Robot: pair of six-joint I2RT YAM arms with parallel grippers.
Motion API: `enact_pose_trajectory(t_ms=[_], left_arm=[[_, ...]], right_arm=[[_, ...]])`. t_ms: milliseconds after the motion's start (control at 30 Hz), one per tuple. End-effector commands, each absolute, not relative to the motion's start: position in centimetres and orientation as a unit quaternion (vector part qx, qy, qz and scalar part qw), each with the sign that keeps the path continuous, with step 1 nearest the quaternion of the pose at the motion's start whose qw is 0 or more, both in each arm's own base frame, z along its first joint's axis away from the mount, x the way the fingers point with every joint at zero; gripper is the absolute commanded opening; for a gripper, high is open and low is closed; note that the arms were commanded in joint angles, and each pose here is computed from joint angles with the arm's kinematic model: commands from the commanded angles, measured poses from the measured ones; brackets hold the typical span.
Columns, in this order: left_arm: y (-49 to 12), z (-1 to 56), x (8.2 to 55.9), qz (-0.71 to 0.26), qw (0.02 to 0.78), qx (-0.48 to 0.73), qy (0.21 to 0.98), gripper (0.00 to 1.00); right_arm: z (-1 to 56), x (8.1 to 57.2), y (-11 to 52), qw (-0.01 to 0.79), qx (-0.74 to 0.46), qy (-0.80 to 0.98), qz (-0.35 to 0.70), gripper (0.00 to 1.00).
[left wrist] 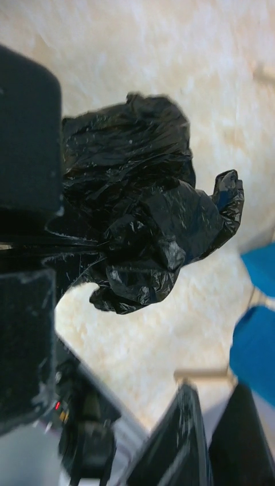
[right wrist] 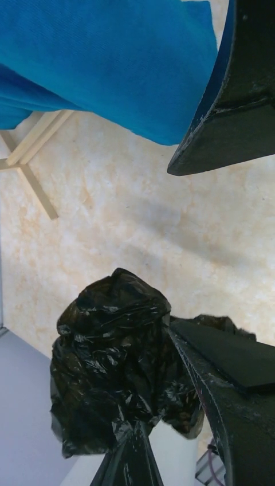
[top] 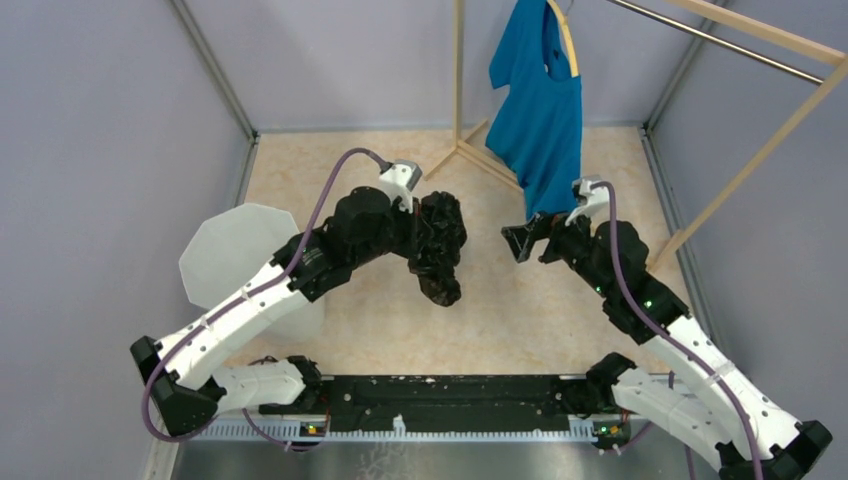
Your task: Put the trash bags into the trash bin
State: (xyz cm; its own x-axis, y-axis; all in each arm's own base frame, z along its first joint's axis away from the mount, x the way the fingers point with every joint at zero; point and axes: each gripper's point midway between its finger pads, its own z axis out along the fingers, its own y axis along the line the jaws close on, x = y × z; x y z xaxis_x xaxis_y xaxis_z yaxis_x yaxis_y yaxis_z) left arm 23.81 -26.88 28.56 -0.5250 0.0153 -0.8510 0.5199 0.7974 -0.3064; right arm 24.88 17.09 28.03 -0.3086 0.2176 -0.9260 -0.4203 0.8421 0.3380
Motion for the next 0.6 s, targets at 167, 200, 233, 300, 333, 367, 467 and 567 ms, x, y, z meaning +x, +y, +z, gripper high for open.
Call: enact_pose_trajectory(t_ms=[167,200,233,300,333,367,467,567], left_arm=[[-32.2,30.2,20.6,-0.451,0.418,0.186,0.766,0.00],[-32.0,29.8,20.8,-0.447,0.416,0.172,0.773,0.00],[-31.9,29.5,21.1,-0.445,0.414,0.158,0.778,0.00],[-31.9,29.3,21.2,-0.452,0.411,0.140,0.779,0.00],[-31.9,29.2,21.2,-0.455,0.409,0.133,0.780,0.00],[-31.8,29.0,21.2,-0.456,0.408,0.125,0.781,0.00],[-31.3,28.3,21.4,-0.453,0.407,0.098,0.787,0.00],[-30.8,27.4,21.2,-0.454,0.402,0.079,0.791,0.00]], right_arm=[[26.2,21.9,21.1,0.526,-0.168,0.750,0.363,0.99],[26.2,20.9,22.2,0.512,-0.198,0.737,0.394,0.98],[26.0,20.0,23.1,0.494,-0.218,0.729,0.421,0.98],[25.1,18.4,24.7,0.456,-0.244,0.717,0.468,0.97],[24.6,17.7,25.4,0.439,-0.254,0.714,0.482,0.97],[23.6,17.1,26.1,0.421,-0.263,0.718,0.487,0.98],[21.2,15.9,28.5,0.409,-0.279,0.740,0.455,0.99],[18.6,15.5,29.8,0.432,-0.294,0.761,0.385,0.99]])
